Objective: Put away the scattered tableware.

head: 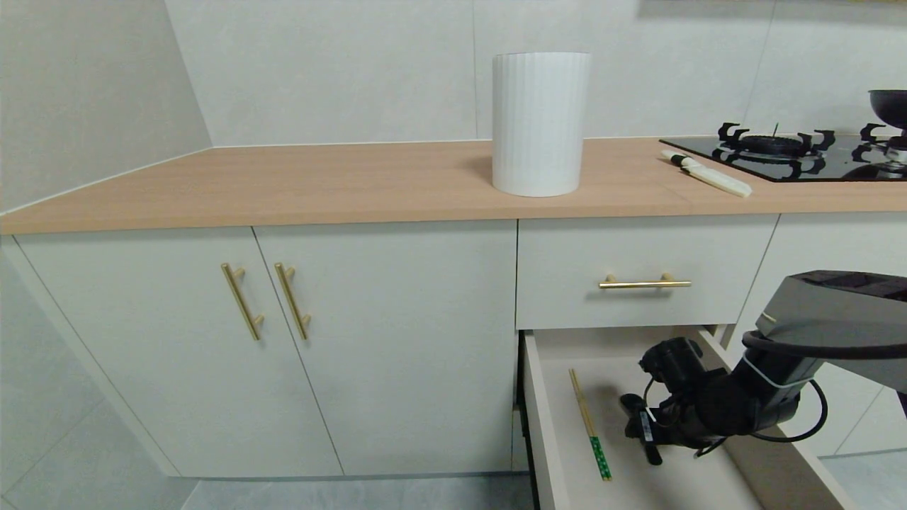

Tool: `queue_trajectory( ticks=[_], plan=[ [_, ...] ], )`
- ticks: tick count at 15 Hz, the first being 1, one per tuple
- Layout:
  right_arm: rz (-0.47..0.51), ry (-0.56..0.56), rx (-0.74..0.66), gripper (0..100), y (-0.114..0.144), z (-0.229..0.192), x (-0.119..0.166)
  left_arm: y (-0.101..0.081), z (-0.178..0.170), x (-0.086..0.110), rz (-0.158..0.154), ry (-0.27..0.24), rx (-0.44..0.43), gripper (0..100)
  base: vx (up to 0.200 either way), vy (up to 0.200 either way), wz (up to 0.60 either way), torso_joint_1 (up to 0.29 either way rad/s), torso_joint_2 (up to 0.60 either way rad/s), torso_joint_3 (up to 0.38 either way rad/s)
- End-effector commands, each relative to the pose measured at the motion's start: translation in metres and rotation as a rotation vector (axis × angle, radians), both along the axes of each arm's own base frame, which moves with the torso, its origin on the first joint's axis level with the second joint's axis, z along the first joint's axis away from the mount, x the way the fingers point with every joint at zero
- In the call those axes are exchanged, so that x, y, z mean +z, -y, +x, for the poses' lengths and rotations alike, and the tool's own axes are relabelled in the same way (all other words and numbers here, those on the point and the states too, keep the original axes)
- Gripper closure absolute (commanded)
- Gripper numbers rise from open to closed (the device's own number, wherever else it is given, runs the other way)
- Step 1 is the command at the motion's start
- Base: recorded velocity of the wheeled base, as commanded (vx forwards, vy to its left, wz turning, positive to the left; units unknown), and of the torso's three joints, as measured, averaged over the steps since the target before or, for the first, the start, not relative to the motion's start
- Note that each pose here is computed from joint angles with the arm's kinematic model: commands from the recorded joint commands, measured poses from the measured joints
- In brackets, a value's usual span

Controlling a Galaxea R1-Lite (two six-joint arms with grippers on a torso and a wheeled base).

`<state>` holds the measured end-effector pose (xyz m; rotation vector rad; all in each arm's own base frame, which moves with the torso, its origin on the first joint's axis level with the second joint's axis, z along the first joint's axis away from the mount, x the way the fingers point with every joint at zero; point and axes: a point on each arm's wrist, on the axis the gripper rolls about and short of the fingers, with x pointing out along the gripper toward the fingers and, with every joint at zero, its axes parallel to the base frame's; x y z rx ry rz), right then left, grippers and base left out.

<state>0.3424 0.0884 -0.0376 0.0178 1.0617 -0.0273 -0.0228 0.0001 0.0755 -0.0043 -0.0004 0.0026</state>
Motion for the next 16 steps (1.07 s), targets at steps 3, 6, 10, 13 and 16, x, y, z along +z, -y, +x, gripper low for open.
queue_trajectory(
  ticks=[3,6,10,13,16],
  plan=[
    [0.003,0.012,0.001,0,0.0,-0.001,0.006,0.0,0.0,0.0,0.0,0.0,0.001,0,0.0,0.0,0.0,0.0,0.0,0.0],
    [0.006,0.024,0.001,0,0.001,-0.003,0.013,0.0,0.0,0.0,0.0,0.0,0.001,0,0.0,0.0,0.0,0.0,0.0,0.0],
    [0.06,0.18,0.057,0,-0.003,-0.044,0.111,0.0,0.0,0.0,0.0,0.0,0.001,0,0.0,0.0,0.0,0.0,0.0,0.0],
    [0.075,0.197,0.14,0,-0.017,-0.079,0.152,0.0,0.0,0.0,0.0,0.0,0.001,0,0.0,0.0,0.0,0.0,0.0,0.0],
    [0.083,0.211,0.172,0,-0.021,-0.094,0.169,0.0,0.0,0.0,0.0,0.0,0.001,0,-0.067,0.0,0.0,-0.001,0.0,0.001]
  ],
)
